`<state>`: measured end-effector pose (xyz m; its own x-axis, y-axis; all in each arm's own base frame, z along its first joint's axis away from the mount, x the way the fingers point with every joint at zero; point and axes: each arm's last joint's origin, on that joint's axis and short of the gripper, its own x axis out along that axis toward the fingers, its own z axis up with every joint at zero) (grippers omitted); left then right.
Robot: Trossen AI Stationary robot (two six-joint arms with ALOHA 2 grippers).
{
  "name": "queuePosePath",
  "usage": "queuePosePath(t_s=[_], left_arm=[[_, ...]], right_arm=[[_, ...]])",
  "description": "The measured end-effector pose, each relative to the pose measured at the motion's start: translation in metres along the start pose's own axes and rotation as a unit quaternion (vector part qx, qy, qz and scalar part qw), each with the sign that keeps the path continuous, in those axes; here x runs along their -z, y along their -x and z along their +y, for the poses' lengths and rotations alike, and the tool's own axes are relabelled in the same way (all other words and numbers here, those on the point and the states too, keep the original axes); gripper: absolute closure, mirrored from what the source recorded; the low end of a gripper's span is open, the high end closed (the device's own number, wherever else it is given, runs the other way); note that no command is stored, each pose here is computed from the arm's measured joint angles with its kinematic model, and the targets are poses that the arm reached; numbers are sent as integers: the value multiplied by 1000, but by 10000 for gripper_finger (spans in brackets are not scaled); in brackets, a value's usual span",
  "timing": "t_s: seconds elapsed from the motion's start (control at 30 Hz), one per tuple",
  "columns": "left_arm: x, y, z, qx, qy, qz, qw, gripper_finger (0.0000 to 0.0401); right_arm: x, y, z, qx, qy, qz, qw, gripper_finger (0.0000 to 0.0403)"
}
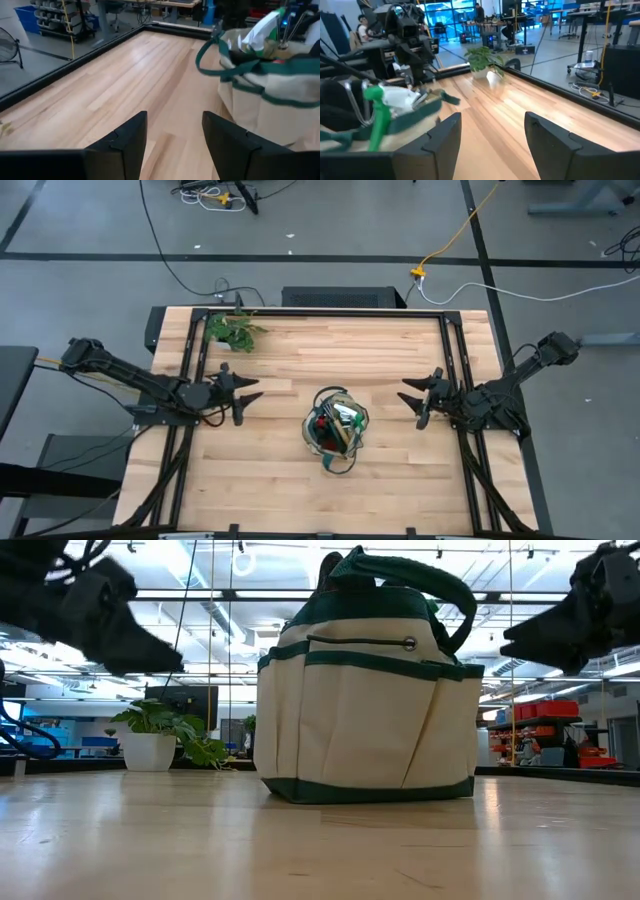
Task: Pick & Place Garden tools in Gardening bag
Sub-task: Return to Home Position
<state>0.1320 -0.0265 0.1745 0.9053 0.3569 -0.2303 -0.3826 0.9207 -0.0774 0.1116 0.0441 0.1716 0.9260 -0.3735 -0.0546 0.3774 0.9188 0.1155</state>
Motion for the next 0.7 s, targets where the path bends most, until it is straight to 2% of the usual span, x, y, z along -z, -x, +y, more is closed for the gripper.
queuePosePath(t_s=[0.1, 0.27, 0.47, 0.6, 0.7], left_arm=[[12, 2, 4, 15, 13, -1, 1000, 204], [14, 3, 3, 68, 34, -15, 997, 204], [25, 3, 4, 75, 8, 14, 997, 204], [35, 3, 5, 93, 44, 22, 994, 204], [36, 3, 5, 87, 41, 28, 995, 204]], right_arm=[[8, 1, -4, 2, -7, -3, 1000, 183], [10, 2, -3, -22, -16, 6, 1000, 183], [11, 2, 0, -71, -23, 17, 997, 183], [12, 2, 0, -79, -22, 25, 996, 183], [13, 2, 0, -78, -21, 26, 996, 183]])
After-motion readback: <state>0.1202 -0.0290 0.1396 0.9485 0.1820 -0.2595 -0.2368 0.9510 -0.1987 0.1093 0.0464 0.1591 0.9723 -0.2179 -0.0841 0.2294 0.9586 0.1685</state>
